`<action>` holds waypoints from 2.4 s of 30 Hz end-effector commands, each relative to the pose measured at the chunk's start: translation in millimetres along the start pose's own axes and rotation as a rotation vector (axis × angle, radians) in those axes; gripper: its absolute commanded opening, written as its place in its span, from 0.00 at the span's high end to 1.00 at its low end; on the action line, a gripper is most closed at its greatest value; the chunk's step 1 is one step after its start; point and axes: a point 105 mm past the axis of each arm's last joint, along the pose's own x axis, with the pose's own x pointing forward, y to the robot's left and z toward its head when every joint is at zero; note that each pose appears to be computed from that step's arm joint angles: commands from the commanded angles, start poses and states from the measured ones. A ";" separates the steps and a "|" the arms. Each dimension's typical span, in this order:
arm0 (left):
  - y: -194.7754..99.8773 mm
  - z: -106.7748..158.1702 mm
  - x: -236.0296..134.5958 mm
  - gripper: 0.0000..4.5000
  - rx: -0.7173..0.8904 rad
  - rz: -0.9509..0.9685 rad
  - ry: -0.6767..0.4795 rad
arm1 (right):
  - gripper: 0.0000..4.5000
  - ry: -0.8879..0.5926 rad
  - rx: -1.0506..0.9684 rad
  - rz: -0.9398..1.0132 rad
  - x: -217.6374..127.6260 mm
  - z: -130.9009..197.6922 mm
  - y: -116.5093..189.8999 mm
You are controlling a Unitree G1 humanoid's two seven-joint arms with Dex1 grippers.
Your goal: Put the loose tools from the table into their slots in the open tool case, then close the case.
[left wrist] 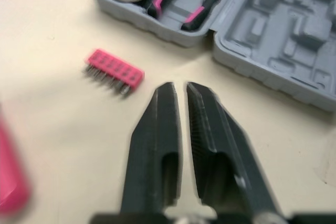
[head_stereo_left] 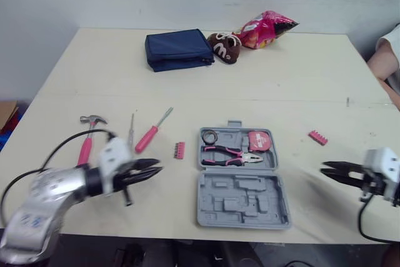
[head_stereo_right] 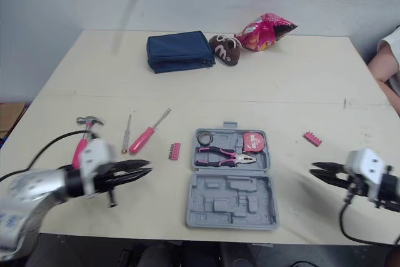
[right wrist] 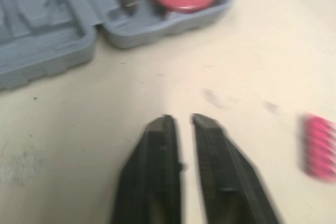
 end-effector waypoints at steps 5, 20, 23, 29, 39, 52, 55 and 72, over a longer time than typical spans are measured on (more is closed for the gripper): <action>73.8 -51.9 -150.7 0.01 0.023 0.499 0.143 | 0.00 0.058 -0.085 -0.134 -58.7 -5.7 -18.9; 87.8 -53.7 -201.7 0.01 0.003 0.724 0.126 | 0.00 -0.127 -0.096 -0.160 -36.6 -0.7 -11.8; 85.2 -35.9 -170.8 0.01 -0.019 0.686 0.079 | 0.00 -0.231 -0.121 -0.067 -11.7 23.8 -7.6; 68.3 -5.4 -95.1 0.01 -0.215 0.631 0.042 | 0.00 -0.391 -0.148 0.080 28.8 66.9 5.7; 78.1 15.0 4.5 0.01 -0.428 0.724 0.160 | 0.00 -0.482 -0.150 0.189 50.0 96.8 22.4; 91.7 0.0 66.7 0.01 -0.438 0.707 0.263 | 0.00 -0.527 -0.152 0.140 50.7 107.5 33.0; 90.8 -2.4 73.5 0.01 -0.441 0.695 0.268 | 0.00 -0.543 -0.164 0.135 50.9 110.6 36.1; 70.6 -53.2 77.2 0.37 -0.547 0.704 0.403 | 0.00 -0.652 -0.163 0.201 56.0 135.6 55.1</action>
